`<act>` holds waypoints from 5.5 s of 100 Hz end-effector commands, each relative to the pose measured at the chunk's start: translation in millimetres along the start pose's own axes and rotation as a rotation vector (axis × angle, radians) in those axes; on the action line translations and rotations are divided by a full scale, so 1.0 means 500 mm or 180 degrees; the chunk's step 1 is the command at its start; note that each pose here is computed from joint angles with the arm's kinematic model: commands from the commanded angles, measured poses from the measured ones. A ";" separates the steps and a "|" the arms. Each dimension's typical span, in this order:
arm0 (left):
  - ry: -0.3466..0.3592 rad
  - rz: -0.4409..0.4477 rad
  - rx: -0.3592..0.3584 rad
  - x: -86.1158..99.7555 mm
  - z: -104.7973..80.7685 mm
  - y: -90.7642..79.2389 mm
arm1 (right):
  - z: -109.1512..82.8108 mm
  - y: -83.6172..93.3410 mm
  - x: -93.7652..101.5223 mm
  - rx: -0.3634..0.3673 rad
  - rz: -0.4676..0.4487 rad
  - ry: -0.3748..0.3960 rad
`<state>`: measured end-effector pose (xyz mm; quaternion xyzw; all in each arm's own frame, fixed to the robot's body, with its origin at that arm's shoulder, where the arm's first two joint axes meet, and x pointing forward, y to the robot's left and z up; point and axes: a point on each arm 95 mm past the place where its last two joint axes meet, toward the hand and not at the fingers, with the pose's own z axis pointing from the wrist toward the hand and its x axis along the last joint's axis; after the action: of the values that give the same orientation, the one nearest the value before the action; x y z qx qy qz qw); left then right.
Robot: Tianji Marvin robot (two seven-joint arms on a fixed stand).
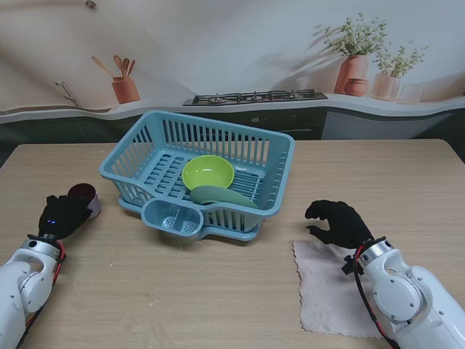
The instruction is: Clear dishes and wipe the table
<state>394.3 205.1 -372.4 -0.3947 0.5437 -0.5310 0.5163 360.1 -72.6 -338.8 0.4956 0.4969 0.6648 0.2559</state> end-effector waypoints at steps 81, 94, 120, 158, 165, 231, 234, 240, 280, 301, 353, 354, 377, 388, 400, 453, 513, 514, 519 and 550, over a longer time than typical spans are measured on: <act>0.0051 -0.0461 0.0178 -0.024 0.035 -0.133 | -0.004 0.003 -0.001 -0.0010 0.0012 0.0049; 0.0078 -0.0556 0.0168 -0.023 0.046 -0.155 | -0.004 0.005 -0.002 -0.0018 0.0012 0.0060; 0.0166 -0.0645 0.0235 -0.025 0.075 -0.196 | -0.007 0.015 -0.006 -0.0042 -0.0016 0.0095; 0.0461 -0.0609 0.0435 -0.033 0.097 -0.277 | -0.009 0.019 -0.007 -0.0054 -0.0022 0.0115; 0.0525 -0.0598 0.0478 -0.033 0.099 -0.291 | -0.009 0.019 -0.007 -0.0061 -0.0023 0.0121; 0.1136 -0.0750 0.0533 0.025 0.149 -0.426 | -0.010 0.020 -0.008 -0.0084 -0.0020 0.0113; 0.1166 -0.0762 0.0521 0.030 0.153 -0.433 | -0.010 0.020 -0.008 -0.0085 -0.0018 0.0112; 0.1219 -0.0782 0.0501 0.040 0.160 -0.445 | -0.010 0.020 -0.009 -0.0092 -0.0016 0.0108; 0.1397 -0.0988 0.0215 0.127 0.222 -0.477 | -0.012 0.018 -0.010 -0.0106 -0.0009 0.0086; 0.1503 -0.1094 0.0055 0.176 0.249 -0.485 | -0.012 0.019 -0.012 -0.0113 -0.0008 0.0089; 0.1567 -0.1095 -0.0290 0.251 0.290 -0.455 | -0.017 0.018 -0.017 -0.0147 0.0011 0.0053; 0.1564 -0.1098 -0.0295 0.252 0.291 -0.454 | -0.017 0.018 -0.017 -0.0148 0.0011 0.0051; 0.1492 -0.1092 -0.0356 0.262 0.309 -0.429 | -0.019 0.017 -0.020 -0.0156 0.0015 0.0024; 0.1454 -0.1089 -0.0376 0.263 0.316 -0.420 | -0.019 0.016 -0.019 -0.0157 0.0021 0.0012; 0.1390 -0.1100 -0.0410 0.265 0.326 -0.410 | -0.019 0.016 -0.019 -0.0157 0.0026 0.0002; 0.1232 -0.1142 -0.0431 0.287 0.366 -0.369 | -0.015 0.014 -0.019 -0.0168 0.0057 -0.0014; 0.1042 -0.1157 -0.0432 0.295 0.401 -0.316 | -0.015 0.009 -0.021 -0.0174 0.0077 -0.0049; 0.1041 -0.1159 -0.0428 0.295 0.402 -0.316 | -0.015 0.009 -0.021 -0.0174 0.0076 -0.0049; 0.1034 -0.1166 -0.0425 0.296 0.404 -0.315 | -0.015 0.008 -0.021 -0.0172 0.0078 -0.0052; 0.0985 -0.1149 -0.0426 0.303 0.414 -0.288 | -0.014 0.007 -0.022 -0.0180 0.0089 -0.0055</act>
<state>553.7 7.1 -232.8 -0.4306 0.5742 -0.6301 0.2964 358.9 -87.4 -338.2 0.4992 0.4652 0.6799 0.2685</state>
